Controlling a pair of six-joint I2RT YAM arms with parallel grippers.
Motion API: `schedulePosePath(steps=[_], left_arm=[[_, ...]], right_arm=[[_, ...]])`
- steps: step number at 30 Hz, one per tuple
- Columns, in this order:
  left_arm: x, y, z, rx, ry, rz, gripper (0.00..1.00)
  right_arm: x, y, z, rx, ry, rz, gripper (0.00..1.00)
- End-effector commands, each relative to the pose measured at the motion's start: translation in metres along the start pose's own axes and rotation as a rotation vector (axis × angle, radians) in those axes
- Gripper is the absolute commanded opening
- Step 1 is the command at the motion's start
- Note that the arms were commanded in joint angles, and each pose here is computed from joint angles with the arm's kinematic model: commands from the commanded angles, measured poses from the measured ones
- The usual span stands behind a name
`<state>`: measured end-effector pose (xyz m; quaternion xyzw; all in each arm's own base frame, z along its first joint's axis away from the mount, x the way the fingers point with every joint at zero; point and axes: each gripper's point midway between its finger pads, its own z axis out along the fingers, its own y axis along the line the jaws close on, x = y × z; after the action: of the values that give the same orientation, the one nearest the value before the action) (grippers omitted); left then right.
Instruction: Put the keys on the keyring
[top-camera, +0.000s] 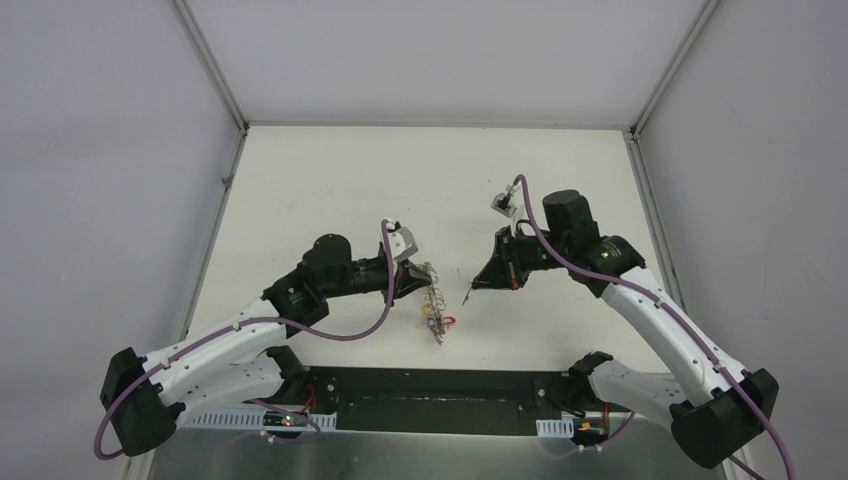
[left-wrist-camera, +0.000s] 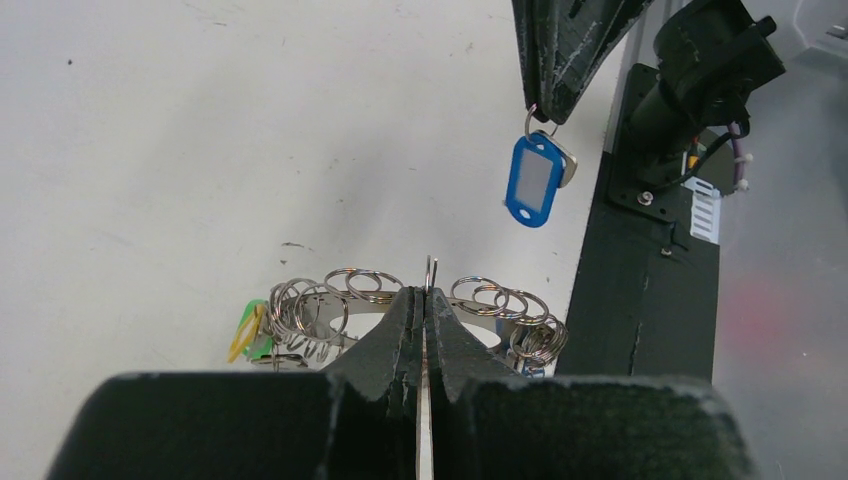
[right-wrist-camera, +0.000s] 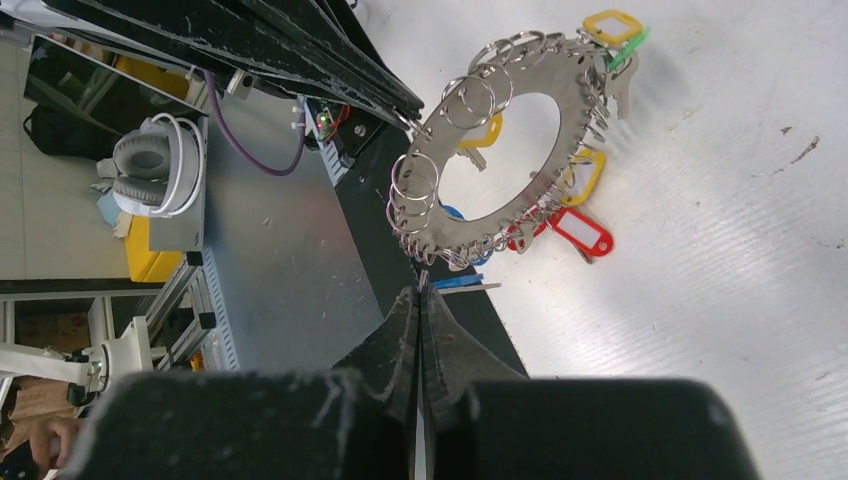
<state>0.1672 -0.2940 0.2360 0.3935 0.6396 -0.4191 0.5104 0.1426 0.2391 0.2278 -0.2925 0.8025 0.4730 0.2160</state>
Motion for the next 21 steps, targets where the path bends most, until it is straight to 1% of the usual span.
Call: schedulePosePath(steps=[1, 11, 15, 21], left_arm=[[-0.025, -0.022, -0.003, 0.105, -0.077, 0.046, 0.00], [-0.023, -0.037, -0.005, 0.183, -0.073, 0.077, 0.00], [-0.022, -0.045, -0.005, 0.222, -0.077, 0.129, 0.00], [-0.023, -0.048, -0.006, 0.226, -0.083, 0.144, 0.00]], right_arm=[[-0.013, 0.018, -0.001, -0.079, -0.032, -0.080, 0.00], [-0.017, 0.036, 0.019, -0.125, 0.014, -0.184, 0.00], [-0.020, 0.045, 0.024, -0.142, 0.005, -0.220, 0.00], [-0.015, 0.045, 0.032, -0.133, 0.037, -0.237, 0.00]])
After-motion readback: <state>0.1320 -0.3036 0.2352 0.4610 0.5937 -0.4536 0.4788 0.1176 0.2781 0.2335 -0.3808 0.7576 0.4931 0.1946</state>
